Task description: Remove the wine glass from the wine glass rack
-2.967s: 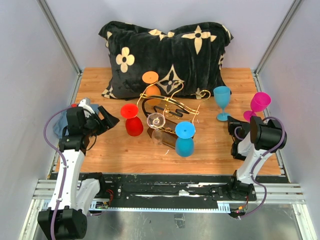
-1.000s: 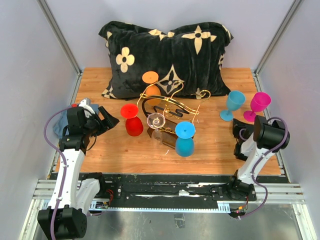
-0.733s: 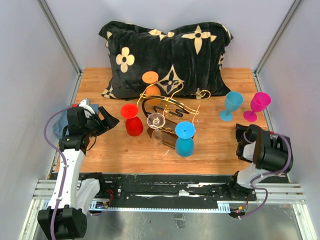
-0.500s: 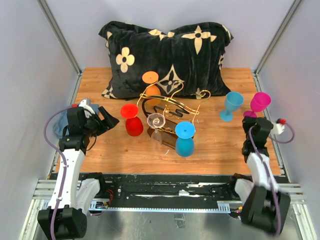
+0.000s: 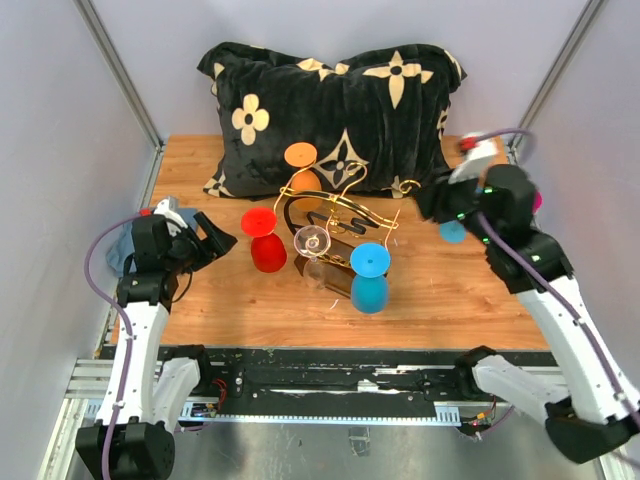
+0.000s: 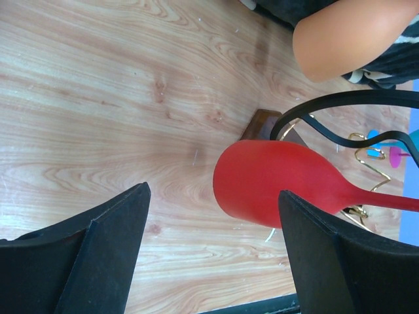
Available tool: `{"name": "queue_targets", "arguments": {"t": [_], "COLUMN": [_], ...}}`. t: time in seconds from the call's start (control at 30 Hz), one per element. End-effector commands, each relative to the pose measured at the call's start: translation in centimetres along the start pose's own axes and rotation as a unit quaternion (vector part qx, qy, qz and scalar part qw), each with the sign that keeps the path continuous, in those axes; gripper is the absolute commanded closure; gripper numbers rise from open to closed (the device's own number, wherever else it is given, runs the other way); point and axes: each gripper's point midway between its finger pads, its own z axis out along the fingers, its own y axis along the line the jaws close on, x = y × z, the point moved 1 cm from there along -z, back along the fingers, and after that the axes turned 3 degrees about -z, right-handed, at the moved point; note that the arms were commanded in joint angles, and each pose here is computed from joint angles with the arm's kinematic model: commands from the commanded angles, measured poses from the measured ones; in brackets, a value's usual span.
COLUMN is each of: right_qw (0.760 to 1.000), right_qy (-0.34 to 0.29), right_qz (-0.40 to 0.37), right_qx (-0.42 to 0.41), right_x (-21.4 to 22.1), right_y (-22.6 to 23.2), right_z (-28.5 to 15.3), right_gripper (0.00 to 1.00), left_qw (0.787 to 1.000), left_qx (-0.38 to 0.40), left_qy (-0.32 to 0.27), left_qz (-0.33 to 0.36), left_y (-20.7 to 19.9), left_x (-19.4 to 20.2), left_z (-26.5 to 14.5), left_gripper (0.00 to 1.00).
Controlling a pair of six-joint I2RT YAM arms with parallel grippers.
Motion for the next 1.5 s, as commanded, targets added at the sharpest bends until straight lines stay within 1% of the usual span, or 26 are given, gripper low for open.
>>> {"name": "queue_targets", "arguments": {"t": [0.0, 0.03, 0.07, 0.1, 0.13, 0.17, 0.23, 0.27, 0.43, 0.57, 0.63, 0.73, 0.83, 0.97, 1.2, 1.33, 1.47], "right_qw": [0.968, 0.954, 0.939, 0.922, 0.909, 0.899, 0.893, 0.890, 0.856, 0.855, 0.844, 0.827, 0.814, 0.802, 0.800, 0.799, 0.798], "right_qy": [0.104, 0.114, 0.112, 0.101, 0.080, 0.059, 0.034, 0.031, 0.065, 0.073, 0.089, 0.095, 0.100, 0.124, 0.135, 0.145, 0.146], "right_qz": [-0.225, -0.271, -0.322, -0.372, -0.409, -0.433, -0.448, -0.453, -0.509, -0.502, -0.518, -0.546, -0.565, -0.578, -0.580, -0.579, -0.581], "right_qx": [-0.050, -0.056, -0.045, -0.037, -0.022, -0.024, -0.031, -0.039, -0.063, -0.104, -0.104, -0.098, -0.087, -0.085, -0.072, -0.073, -0.068], "right_x": [3.4, 3.7, 3.8, 3.7, 3.2, 2.8, 2.1, 2.0, 4.1, 5.7, 6.7, 7.7, 8.5, 10.0, 10.9, 11.5, 11.4], "right_y": [4.4, 5.5, 6.4, 7.3, 8.2, 9.5, 10.8, 11.4, 14.2, 16.1, 16.1, 16.5, 16.5, 16.3, 15.6, 15.4, 15.1], "right_z": [-1.8, -1.8, -1.7, -1.7, -1.9, -2.3, -2.6, -2.8, -3.5, -4.4, -4.7, -5.3, -5.4, -5.3, -5.4, -5.5, -5.6], "right_gripper": [0.63, 0.63, 0.63, 0.63, 0.63, 0.63, 0.63, 0.63, 0.64, 0.64, 0.64, 0.64, 0.64, 0.64, 0.62, 0.59, 0.57], "left_qw": [0.999, 0.999, 0.999, 0.999, 0.999, 0.999, 0.999, 0.999, 0.999, 0.999, 1.000, 1.000, 0.999, 0.999, 0.999, 0.998, 0.998], "left_qx": [0.009, 0.006, 0.005, 0.005, 0.005, 0.006, 0.006, 0.006, 0.008, 0.013, 0.015, 0.015, 0.018, 0.024, 0.036, 0.041, 0.047], "left_qy": [-0.033, -0.034, -0.035, -0.036, -0.037, -0.037, -0.038, -0.038, -0.034, -0.024, -0.020, -0.021, -0.023, -0.019, -0.034, -0.039, -0.040], "left_qz": [0.010, 0.011, 0.014, 0.016, 0.017, 0.017, 0.018, 0.019, 0.020, 0.019, 0.018, 0.017, 0.015, 0.012, 0.014, 0.013, 0.010], "left_y": [-1.3, -1.2, -1.3, -1.4, -1.4, -1.5, -1.6, -1.6, -1.7, -1.7, -1.7, -1.7, -1.8, -2.0, -3.2, -3.8, -4.1], "left_x": [-1.8, -1.9, -2.0, -2.1, -2.2, -2.2, -2.3, -2.3, -2.3, -2.0, -1.9, -1.8, -1.9, -1.9, -3.1, -3.7, -3.8], "left_z": [-1.4, -1.5, -1.6, -1.7, -1.7, -1.8, -1.9, -1.9, -1.7, -1.4, -1.3, -1.4, -1.3, -1.2, -1.9, -2.2, -2.3], "left_gripper": [0.15, 0.15, 0.16, 0.16, 0.15, 0.15, 0.16, 0.16, 0.15, 0.15, 0.15, 0.15, 0.15, 0.15, 0.15, 0.15, 0.15]}}
